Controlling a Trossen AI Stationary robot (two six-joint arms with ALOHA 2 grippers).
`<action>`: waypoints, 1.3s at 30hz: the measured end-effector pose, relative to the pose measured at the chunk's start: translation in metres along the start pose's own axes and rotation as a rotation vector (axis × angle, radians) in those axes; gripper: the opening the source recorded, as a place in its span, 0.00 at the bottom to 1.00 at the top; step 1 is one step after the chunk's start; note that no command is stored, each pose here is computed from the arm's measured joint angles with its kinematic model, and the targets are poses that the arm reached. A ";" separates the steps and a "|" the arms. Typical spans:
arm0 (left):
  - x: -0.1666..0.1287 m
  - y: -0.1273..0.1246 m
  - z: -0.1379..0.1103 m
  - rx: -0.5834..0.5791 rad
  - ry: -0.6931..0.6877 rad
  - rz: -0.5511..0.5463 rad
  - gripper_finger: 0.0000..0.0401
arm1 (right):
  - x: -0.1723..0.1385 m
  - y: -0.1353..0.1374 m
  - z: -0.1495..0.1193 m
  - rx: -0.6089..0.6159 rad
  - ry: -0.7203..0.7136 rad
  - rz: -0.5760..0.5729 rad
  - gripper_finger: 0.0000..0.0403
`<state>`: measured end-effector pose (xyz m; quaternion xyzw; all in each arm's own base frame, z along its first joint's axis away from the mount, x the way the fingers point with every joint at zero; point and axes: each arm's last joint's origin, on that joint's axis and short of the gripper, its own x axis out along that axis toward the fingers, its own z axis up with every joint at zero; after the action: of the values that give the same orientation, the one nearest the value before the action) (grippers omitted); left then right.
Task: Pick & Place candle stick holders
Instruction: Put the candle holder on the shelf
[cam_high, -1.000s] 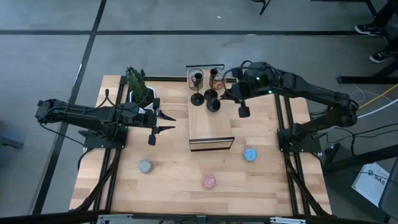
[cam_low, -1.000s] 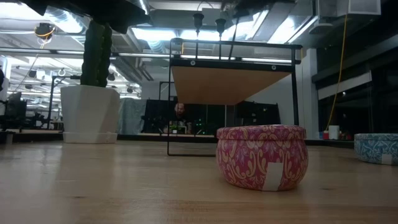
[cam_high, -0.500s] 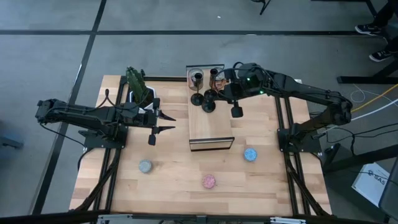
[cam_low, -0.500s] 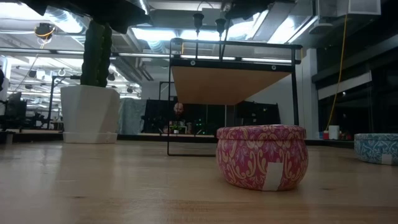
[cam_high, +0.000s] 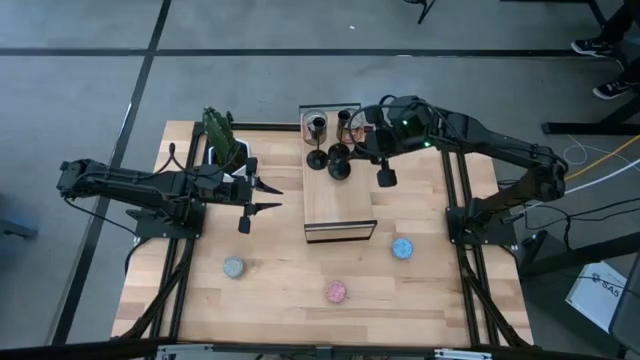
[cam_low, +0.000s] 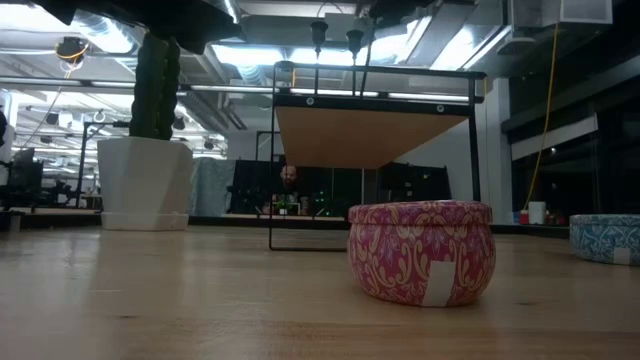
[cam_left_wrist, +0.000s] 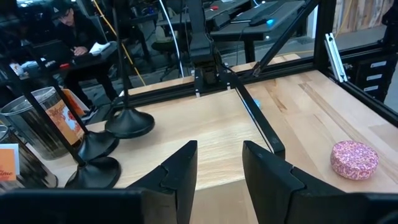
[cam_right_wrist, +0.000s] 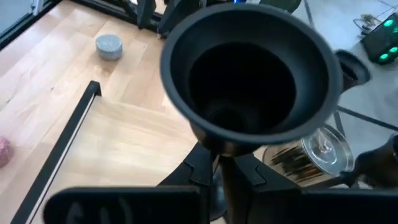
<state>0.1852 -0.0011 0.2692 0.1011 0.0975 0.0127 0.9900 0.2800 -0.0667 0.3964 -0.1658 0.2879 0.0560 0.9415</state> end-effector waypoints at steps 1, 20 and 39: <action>0.000 0.000 0.000 0.000 0.000 0.000 0.30 | 0.000 0.000 0.001 -0.001 -0.006 -0.002 0.05; 0.000 0.000 0.000 0.000 -0.001 -0.001 0.31 | 0.018 -0.002 -0.003 0.025 0.020 0.055 0.05; 0.000 0.000 0.000 0.000 -0.001 -0.001 0.31 | 0.018 -0.002 -0.003 0.028 0.013 0.054 0.17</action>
<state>0.1852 -0.0011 0.2693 0.1010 0.0971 0.0122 0.9901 0.2944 -0.0693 0.3847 -0.1452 0.2990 0.0763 0.9401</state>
